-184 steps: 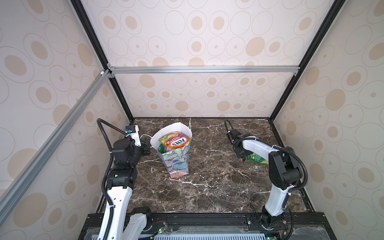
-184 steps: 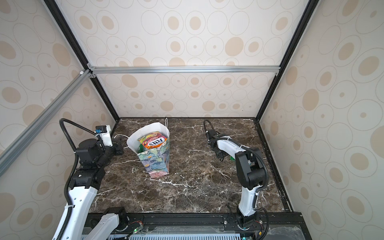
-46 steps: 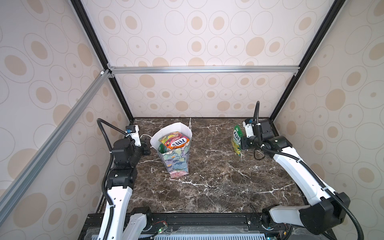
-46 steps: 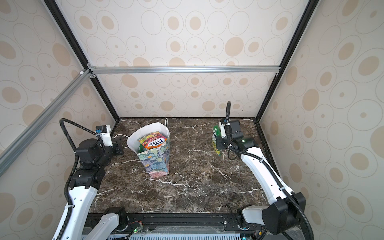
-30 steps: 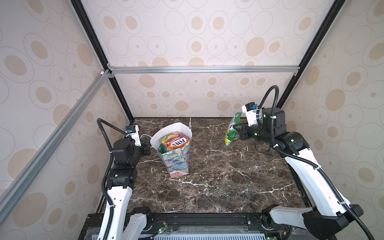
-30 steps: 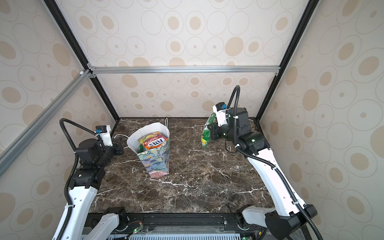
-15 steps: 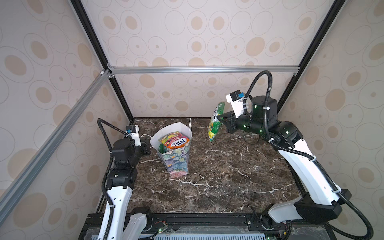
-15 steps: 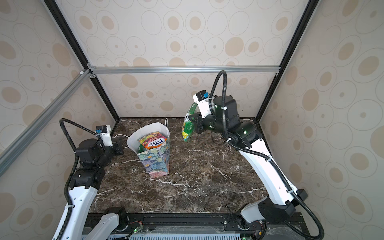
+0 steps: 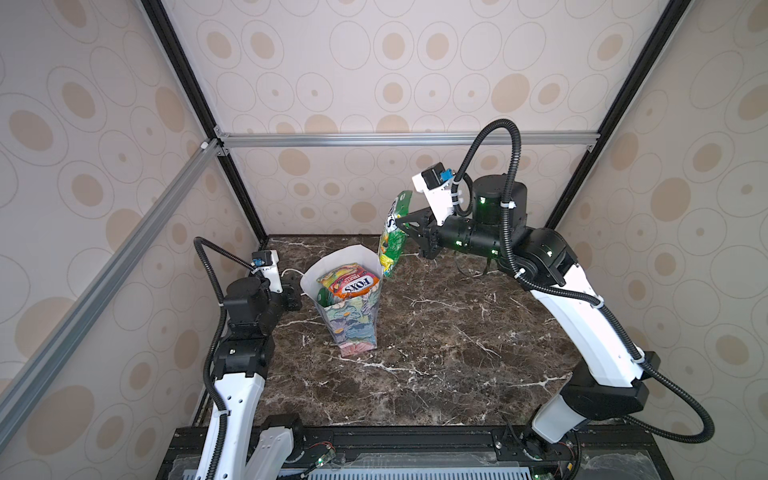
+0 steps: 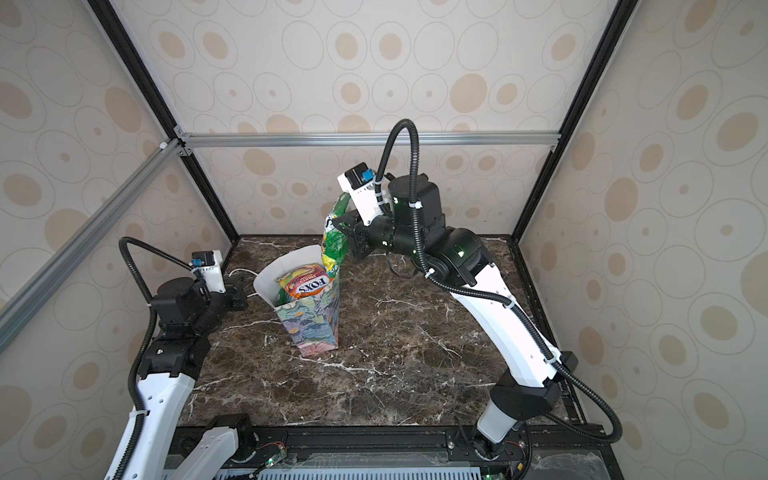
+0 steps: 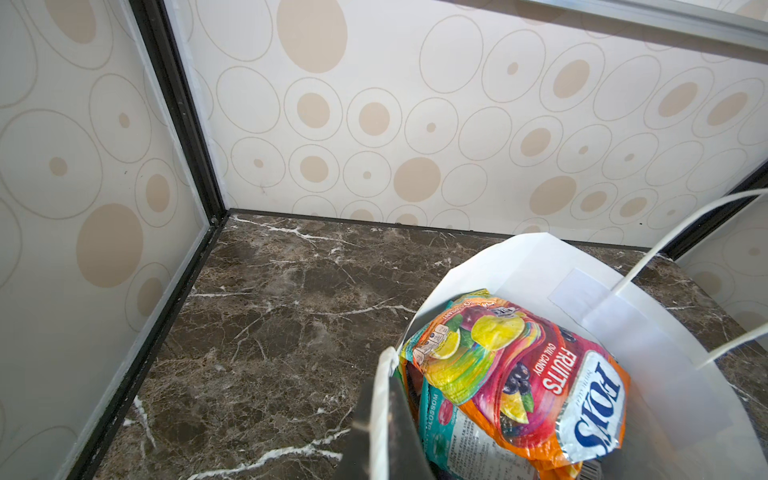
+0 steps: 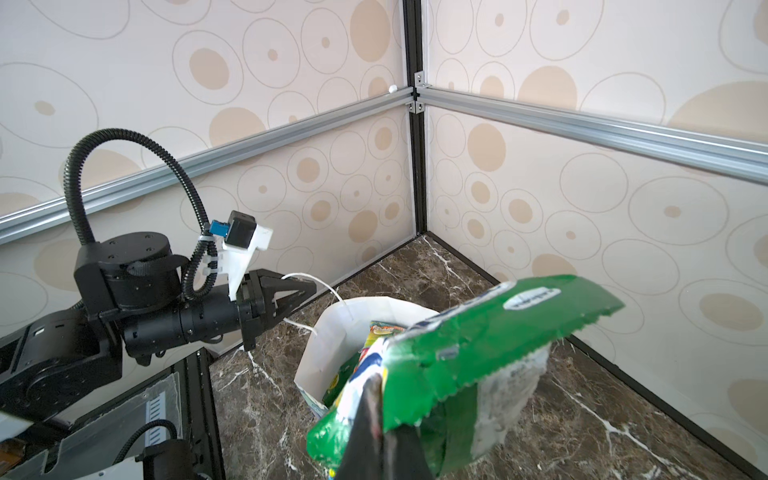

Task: Place the snacks into the paper bag
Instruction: 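Carry the tea packet with the right gripper over the bag opening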

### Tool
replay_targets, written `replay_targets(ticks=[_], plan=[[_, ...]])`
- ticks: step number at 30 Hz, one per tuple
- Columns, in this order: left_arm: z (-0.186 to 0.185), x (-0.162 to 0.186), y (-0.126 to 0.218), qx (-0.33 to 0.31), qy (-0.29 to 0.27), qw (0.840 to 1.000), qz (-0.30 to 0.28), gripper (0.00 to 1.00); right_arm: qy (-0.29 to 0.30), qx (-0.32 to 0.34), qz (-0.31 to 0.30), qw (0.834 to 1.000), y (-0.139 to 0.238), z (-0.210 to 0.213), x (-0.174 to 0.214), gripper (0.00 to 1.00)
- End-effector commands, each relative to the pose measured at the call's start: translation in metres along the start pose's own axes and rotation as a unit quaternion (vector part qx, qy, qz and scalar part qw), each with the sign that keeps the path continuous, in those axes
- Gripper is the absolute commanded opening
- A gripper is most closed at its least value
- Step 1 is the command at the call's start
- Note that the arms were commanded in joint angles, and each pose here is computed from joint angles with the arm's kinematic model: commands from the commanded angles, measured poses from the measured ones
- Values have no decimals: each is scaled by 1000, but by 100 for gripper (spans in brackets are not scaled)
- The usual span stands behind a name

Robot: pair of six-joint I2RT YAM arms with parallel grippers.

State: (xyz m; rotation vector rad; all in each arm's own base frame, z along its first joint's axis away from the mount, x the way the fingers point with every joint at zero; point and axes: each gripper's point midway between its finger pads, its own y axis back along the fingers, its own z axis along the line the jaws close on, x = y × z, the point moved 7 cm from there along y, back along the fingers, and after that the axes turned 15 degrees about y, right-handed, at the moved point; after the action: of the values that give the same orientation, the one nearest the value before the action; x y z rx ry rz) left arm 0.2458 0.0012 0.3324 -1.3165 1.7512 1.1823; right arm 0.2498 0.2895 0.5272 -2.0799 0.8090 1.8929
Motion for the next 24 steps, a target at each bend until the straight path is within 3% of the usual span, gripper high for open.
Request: replay_targets(ticks=[1,12,24], plan=[[-4,-9,7,11,-7,1000,-22,0,18,3,-29,999,3,5,-16,0],[-5,-9,7,12,-7,1000,-21,0,34,-56,-53,996,-28,35,-31,0],[-5,-8,5,13,-6,1000,-19,0,16,-72,-2,997,-94,39,2,0]])
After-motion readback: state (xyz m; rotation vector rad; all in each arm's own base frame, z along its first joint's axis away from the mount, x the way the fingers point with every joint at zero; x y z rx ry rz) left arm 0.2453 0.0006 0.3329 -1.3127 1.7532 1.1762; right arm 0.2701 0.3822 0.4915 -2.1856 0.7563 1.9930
